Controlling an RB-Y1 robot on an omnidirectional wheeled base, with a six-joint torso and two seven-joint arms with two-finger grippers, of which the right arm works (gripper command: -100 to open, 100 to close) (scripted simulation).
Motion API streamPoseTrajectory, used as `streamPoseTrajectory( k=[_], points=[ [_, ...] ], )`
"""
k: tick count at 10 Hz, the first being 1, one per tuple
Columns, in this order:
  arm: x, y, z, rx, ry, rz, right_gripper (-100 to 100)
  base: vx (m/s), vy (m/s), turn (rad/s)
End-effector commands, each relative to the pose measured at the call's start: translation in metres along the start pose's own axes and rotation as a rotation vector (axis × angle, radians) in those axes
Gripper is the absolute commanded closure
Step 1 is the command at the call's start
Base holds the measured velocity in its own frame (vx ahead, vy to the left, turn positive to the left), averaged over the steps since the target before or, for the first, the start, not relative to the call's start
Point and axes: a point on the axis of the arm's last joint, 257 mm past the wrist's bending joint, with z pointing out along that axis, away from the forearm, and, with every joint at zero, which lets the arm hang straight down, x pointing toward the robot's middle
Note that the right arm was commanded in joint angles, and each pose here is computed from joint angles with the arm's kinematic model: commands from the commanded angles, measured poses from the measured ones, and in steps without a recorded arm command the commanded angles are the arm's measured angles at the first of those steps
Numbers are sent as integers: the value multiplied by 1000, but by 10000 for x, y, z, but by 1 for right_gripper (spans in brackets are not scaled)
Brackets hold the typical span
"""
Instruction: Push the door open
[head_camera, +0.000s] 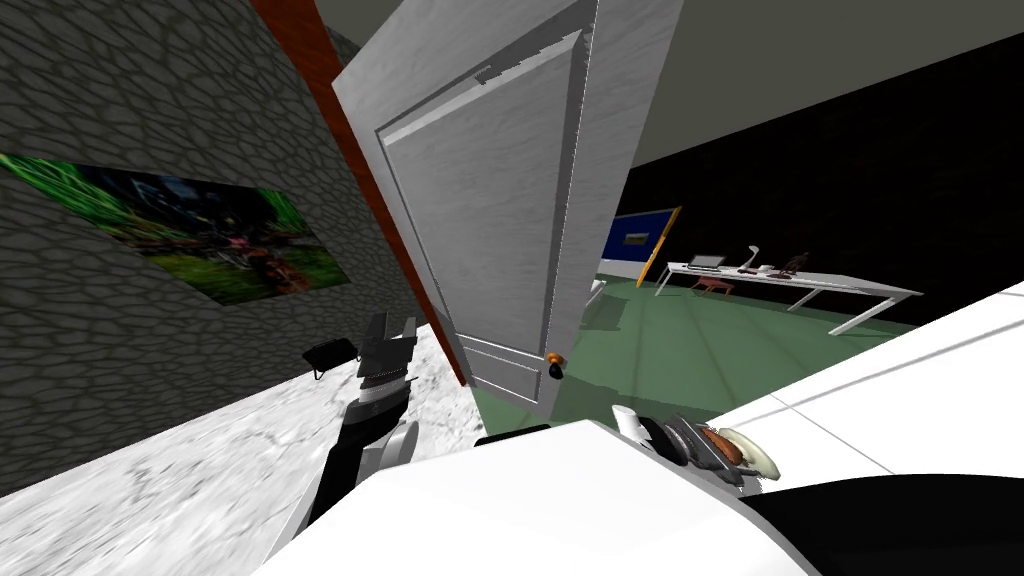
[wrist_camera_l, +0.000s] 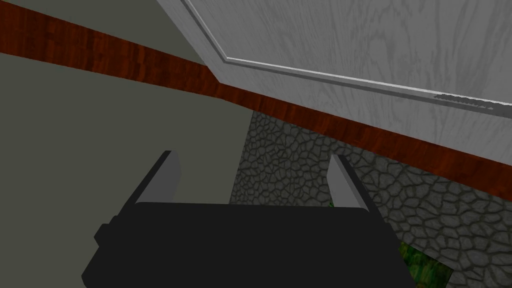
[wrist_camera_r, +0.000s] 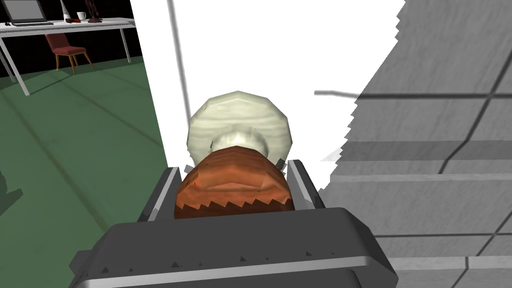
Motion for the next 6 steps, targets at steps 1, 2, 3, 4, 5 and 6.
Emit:
streamPoseTrajectory(
  k=[1, 2, 3, 4, 5, 6],
  points=[
    [19, 225, 46, -43, 7, -11, 100, -4, -164, 47],
    [58, 315, 84, -79, 14, 1, 100, 2, -139, 48],
    [65, 310, 87, -79, 16, 3, 100, 10, -97, 20],
    [69, 307, 88, -79, 16, 5, 100, 4, -32, -6],
    [58, 315, 84, -79, 14, 1, 100, 5, 8, -2],
    [58, 315, 84, -79, 14, 1, 100, 0, 20, -2]
  ],
)
